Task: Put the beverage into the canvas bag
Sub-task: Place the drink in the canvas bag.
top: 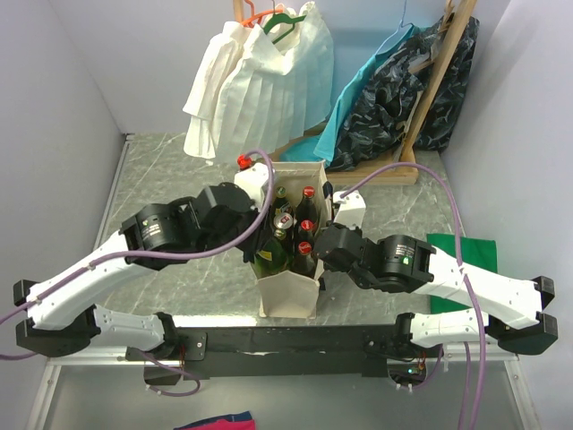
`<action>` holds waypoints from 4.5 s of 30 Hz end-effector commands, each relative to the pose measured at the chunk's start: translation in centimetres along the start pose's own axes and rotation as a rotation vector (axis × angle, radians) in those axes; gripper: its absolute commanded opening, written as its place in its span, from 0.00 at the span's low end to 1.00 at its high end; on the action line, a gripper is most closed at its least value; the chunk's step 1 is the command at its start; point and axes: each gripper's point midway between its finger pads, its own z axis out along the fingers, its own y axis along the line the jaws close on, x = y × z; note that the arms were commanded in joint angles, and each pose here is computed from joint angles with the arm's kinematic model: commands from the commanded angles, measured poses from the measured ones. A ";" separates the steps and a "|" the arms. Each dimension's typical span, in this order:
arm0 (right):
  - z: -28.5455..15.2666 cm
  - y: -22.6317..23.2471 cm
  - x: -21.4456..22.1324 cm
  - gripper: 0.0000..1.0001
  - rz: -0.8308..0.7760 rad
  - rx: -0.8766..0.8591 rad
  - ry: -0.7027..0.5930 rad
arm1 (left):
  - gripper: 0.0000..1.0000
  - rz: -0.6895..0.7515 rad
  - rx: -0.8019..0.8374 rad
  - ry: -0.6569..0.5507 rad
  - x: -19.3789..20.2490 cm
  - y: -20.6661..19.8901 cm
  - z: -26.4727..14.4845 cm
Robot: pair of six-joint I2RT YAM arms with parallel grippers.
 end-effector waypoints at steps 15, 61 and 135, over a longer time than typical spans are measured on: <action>-0.3 0.1 -1.8 0.00 0.051 0.000 -0.067 | 0.01 -0.093 -0.079 -0.159 -1.9 -1.6 -0.1; 0.0 -0.2 -2.2 0.00 0.051 0.009 -0.075 | 0.01 -0.168 -0.099 -0.056 4.0 -2.1 2.9; 0.0 -0.3 -2.1 0.00 0.050 0.000 -0.075 | 0.10 -0.225 -0.209 0.088 10.2 0.8 7.1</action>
